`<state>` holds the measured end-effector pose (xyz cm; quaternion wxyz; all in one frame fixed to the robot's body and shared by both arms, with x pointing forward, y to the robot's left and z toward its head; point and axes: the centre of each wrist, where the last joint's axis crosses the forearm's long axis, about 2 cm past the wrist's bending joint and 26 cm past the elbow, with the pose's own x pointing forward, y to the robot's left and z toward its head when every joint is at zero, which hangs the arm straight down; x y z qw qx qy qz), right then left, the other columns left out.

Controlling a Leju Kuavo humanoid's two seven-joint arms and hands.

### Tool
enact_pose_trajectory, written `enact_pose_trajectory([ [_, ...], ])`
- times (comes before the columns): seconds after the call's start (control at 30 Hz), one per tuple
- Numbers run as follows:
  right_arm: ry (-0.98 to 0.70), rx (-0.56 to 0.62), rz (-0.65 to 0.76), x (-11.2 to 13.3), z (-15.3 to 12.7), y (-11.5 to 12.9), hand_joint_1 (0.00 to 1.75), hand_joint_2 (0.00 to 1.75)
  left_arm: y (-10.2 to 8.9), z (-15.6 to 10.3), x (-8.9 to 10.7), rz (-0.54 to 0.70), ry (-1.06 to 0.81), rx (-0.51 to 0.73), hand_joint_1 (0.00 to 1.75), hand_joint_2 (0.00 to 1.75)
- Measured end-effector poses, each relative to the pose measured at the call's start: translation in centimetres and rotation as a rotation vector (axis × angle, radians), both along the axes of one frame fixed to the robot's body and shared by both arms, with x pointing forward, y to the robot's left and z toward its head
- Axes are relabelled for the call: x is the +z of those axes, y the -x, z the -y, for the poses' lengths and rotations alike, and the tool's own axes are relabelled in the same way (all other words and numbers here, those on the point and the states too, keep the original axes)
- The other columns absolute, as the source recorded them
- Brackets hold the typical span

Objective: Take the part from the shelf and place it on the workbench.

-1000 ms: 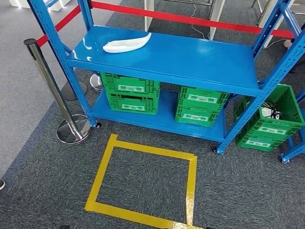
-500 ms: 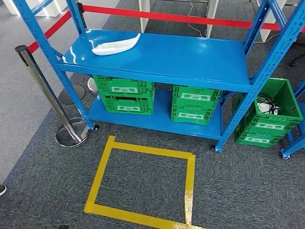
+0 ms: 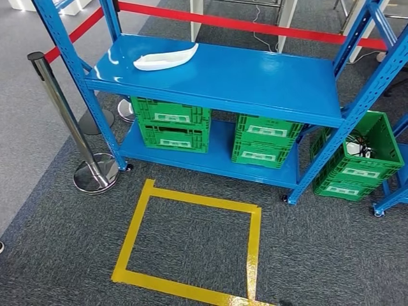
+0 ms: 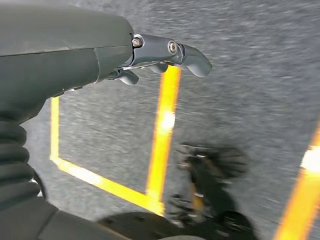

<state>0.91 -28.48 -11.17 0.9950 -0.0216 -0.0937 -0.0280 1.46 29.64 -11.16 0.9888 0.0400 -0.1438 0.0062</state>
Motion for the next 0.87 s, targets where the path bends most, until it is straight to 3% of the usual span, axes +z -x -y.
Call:
enact_pose_trajectory([
  [0.1,-0.011,0.003,-0.072,-0.1,0.0,3.4,0.00,1.31,-2.9,0.0,0.4,0.076,0.005,0.001,0.00,0.00],
  [0.13,-0.015,0.005,-0.092,-0.1,0.0,4.3,0.00,1.75,-3.8,-0.1,0.6,0.101,0.007,0.001,0.00,0.00],
  [0.23,-0.025,0.009,-0.127,-0.1,0.0,6.2,0.00,1.75,-5.5,-0.2,1.0,0.143,0.017,0.002,0.00,0.00],
  [0.3,-0.028,0.011,-0.122,-0.1,0.0,6.3,0.00,1.75,-5.3,-0.1,0.9,0.134,0.030,0.004,0.00,0.00],
  [0.4,-0.027,0.011,-0.053,-0.1,0.2,4.0,0.00,1.75,-2.7,0.2,0.5,0.070,0.049,0.009,0.00,0.00],
  [0.53,-0.029,0.016,0.086,0.2,0.3,-1.1,0.00,1.75,2.8,0.4,0.0,-0.071,0.062,0.014,0.00,0.00],
  [0.67,-0.023,0.025,0.230,1.1,0.5,-6.3,0.00,0.00,7.9,0.6,0.0,-0.204,0.070,0.015,0.00,0.00],
  [0.77,-0.021,0.024,0.273,1.5,0.8,-7.6,0.00,0.00,9.2,0.7,0.1,-0.245,0.078,0.019,0.00,0.00],
  [0.87,-0.027,0.026,0.237,1.2,0.7,-6.1,0.00,0.00,7.8,0.7,0.0,-0.212,0.083,0.019,0.00,0.00],
])
